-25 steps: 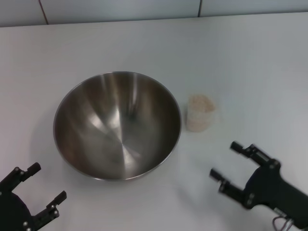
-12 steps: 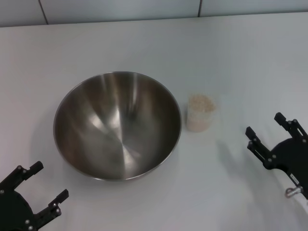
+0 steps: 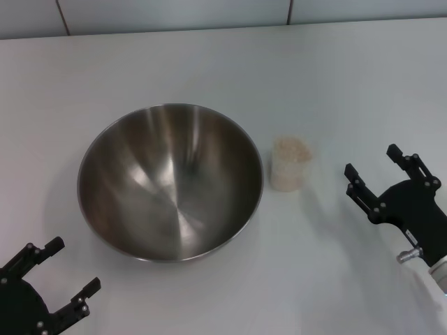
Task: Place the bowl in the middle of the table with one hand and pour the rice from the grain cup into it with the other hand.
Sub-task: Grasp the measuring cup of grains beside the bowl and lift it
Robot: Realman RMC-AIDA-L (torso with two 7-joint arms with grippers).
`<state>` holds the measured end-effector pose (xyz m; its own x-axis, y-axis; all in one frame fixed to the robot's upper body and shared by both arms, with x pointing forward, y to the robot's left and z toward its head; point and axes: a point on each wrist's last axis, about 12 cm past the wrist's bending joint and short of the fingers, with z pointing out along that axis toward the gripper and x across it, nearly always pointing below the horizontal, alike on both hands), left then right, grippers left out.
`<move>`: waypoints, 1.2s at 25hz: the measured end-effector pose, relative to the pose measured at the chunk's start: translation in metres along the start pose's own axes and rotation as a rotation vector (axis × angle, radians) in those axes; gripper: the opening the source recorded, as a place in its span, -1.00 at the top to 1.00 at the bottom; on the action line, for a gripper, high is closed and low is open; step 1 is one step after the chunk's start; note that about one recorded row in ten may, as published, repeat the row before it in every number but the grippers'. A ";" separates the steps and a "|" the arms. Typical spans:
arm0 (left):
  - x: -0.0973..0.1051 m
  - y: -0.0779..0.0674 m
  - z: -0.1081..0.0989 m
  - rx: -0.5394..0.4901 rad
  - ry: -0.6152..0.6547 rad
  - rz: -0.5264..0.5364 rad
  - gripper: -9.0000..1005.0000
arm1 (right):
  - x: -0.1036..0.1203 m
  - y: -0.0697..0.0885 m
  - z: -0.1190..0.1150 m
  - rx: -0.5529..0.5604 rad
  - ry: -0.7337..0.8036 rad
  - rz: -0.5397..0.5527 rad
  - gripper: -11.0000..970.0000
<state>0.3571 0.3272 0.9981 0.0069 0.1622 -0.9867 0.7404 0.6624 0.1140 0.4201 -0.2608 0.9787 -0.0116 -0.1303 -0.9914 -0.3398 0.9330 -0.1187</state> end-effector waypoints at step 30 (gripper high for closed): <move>0.001 0.000 -0.003 0.000 0.008 -0.016 -0.60 | -0.005 0.001 0.040 -0.010 0.039 0.016 -0.60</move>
<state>0.3555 0.3296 0.9979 -0.0106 0.1577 -0.9874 0.7404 0.6650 0.0982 0.4573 -0.2463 0.9819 -0.0537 -0.1281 -0.9903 -0.3487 0.9317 -0.1016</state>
